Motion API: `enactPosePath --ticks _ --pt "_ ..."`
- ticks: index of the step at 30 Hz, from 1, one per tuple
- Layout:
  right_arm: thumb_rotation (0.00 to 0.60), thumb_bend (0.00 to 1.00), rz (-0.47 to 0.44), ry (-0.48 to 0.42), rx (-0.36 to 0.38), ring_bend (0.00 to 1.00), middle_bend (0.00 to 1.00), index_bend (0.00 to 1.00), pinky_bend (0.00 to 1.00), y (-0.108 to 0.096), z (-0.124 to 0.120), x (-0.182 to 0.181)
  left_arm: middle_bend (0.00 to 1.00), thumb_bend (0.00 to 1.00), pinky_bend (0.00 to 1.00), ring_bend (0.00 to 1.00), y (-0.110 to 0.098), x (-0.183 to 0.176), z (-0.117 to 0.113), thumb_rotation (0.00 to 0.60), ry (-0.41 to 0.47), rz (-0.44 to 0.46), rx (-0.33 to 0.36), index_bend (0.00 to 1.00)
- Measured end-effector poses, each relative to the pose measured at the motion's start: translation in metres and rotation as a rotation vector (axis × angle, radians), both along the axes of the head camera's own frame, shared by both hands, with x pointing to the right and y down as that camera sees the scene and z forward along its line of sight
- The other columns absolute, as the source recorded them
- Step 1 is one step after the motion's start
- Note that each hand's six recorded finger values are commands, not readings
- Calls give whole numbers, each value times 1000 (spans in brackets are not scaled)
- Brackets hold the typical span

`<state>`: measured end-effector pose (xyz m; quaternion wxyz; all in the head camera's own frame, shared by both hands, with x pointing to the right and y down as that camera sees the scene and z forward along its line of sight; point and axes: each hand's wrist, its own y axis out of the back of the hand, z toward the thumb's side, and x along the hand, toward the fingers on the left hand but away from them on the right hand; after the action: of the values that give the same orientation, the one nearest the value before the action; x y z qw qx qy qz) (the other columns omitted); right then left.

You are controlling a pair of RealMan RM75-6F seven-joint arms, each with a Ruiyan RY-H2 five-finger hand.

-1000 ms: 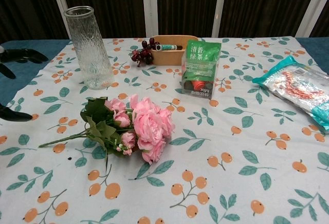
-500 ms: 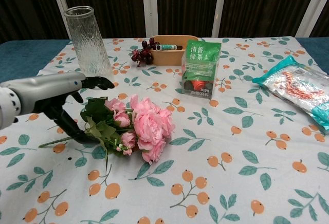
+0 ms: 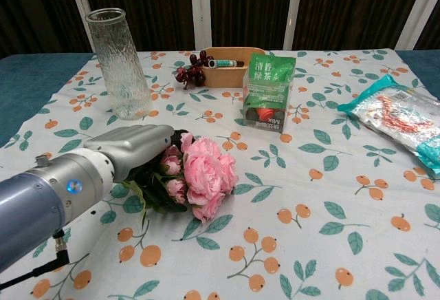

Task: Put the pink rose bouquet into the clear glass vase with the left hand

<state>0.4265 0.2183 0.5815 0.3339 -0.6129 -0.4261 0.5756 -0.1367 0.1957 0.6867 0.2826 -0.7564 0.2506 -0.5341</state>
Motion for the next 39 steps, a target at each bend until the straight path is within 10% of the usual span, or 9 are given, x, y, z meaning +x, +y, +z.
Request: enactPosePath --ticks 19,39 --pt "600 205 -1 -4 -7 34 3 0 11 0 1 1 446 431 456 402 -39 8 -42 600 143 -62 202 414" --pt "600 204 -13 48 -57 34 3 0 11 3 16 -7 432 427 447 391 -189 -56 -216 600 786 -371 519 411"
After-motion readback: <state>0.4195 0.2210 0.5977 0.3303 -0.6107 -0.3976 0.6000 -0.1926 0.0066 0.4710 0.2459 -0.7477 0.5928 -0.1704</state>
